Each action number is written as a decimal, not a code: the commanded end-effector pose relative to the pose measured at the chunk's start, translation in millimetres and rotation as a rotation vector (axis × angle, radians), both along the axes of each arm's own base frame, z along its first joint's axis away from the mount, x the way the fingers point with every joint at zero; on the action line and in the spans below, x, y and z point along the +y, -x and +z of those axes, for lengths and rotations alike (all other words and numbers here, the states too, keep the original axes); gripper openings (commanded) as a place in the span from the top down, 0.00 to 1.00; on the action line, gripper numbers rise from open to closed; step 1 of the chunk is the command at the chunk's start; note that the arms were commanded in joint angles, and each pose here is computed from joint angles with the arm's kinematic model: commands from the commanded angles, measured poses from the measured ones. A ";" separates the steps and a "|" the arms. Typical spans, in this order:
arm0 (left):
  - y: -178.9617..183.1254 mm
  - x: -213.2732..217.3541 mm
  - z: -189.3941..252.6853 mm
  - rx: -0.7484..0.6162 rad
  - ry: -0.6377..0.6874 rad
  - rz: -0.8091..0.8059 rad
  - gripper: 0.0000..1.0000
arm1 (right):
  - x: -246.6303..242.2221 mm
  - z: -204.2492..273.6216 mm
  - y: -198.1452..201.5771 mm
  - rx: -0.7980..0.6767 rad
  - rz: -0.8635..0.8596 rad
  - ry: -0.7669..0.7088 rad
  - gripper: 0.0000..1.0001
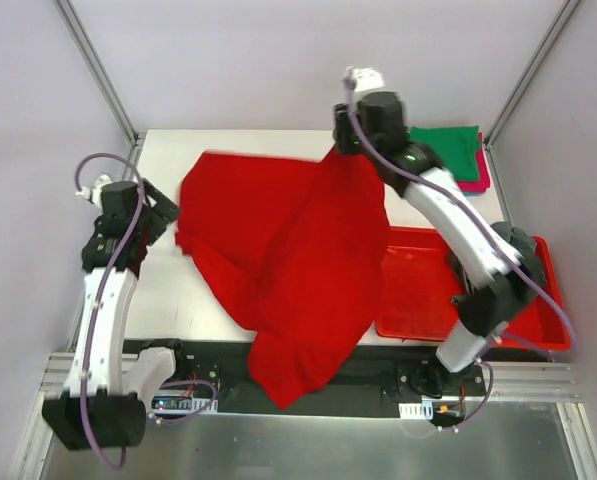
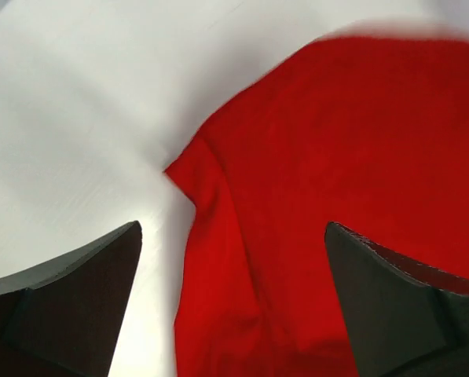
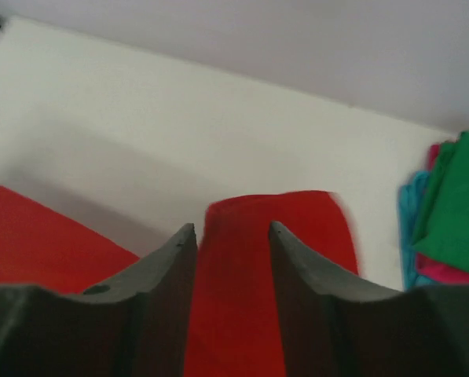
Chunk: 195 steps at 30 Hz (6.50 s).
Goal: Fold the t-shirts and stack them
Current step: Flatten out the tshirt
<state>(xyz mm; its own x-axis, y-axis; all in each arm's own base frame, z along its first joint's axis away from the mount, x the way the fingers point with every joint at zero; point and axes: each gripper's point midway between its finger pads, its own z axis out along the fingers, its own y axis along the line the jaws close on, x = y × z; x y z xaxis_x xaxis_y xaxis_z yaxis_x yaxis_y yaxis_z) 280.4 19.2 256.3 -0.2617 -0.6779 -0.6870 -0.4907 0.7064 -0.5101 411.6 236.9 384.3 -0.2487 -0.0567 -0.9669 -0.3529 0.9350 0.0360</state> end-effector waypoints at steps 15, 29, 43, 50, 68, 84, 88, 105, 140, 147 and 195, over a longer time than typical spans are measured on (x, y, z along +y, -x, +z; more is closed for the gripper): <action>-7.0 -11.5 -114.3 0.292 0.075 -0.060 0.01 | 42.6 -206.2 89.4 0.471 0.078 0.139 0.04; -59.4 -75.7 -181.6 0.395 0.348 -0.354 0.01 | 48.7 -329.5 147.7 0.782 0.045 0.121 0.04; -101.7 -62.5 -215.3 0.475 0.356 -0.251 0.01 | 38.8 -363.0 8.1 0.937 -0.055 -0.047 0.04; -117.7 -76.0 -210.9 0.461 0.352 -0.321 0.01 | 43.4 -319.2 -82.2 0.792 -0.069 0.029 0.04; 91.7 -110.8 -212.1 0.636 0.226 -0.264 0.01 | 16.1 -247.3 138.5 0.587 0.191 0.048 0.04; 28.0 -43.3 -164.3 0.470 0.134 -0.103 0.01 | 165.9 -257.3 233.4 0.495 0.897 0.039 0.04; -14.6 -27.0 -159.4 0.446 0.133 -0.051 0.01 | 233.5 -266.9 240.7 0.498 1.013 0.024 0.04; -107.6 1.8 -229.6 0.699 0.119 -0.058 0.01 | 227.7 -344.8 268.7 0.686 0.940 0.014 0.04; -168.2 27.6 -73.5 0.523 -0.012 -0.103 0.01 | 286.7 -264.3 253.4 0.642 0.918 -0.248 0.04; -57.0 -16.4 -106.7 0.538 0.093 -0.098 0.01 | 150.7 -303.1 250.3 0.669 0.560 0.087 0.04; -54.9 -30.8 -148.8 0.349 0.277 -0.178 0.01 | 43.5 -253.2 60.8 0.695 0.170 0.176 0.04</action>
<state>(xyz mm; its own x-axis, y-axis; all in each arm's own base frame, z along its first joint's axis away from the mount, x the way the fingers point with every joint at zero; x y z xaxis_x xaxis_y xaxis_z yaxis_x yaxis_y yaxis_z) 315.8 1.5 122.9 -0.4855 -0.7901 -0.3743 -0.5988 0.6124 -0.5161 309.4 287.3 142.6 -0.7869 -0.2159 -0.5781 -0.4150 0.8785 0.2368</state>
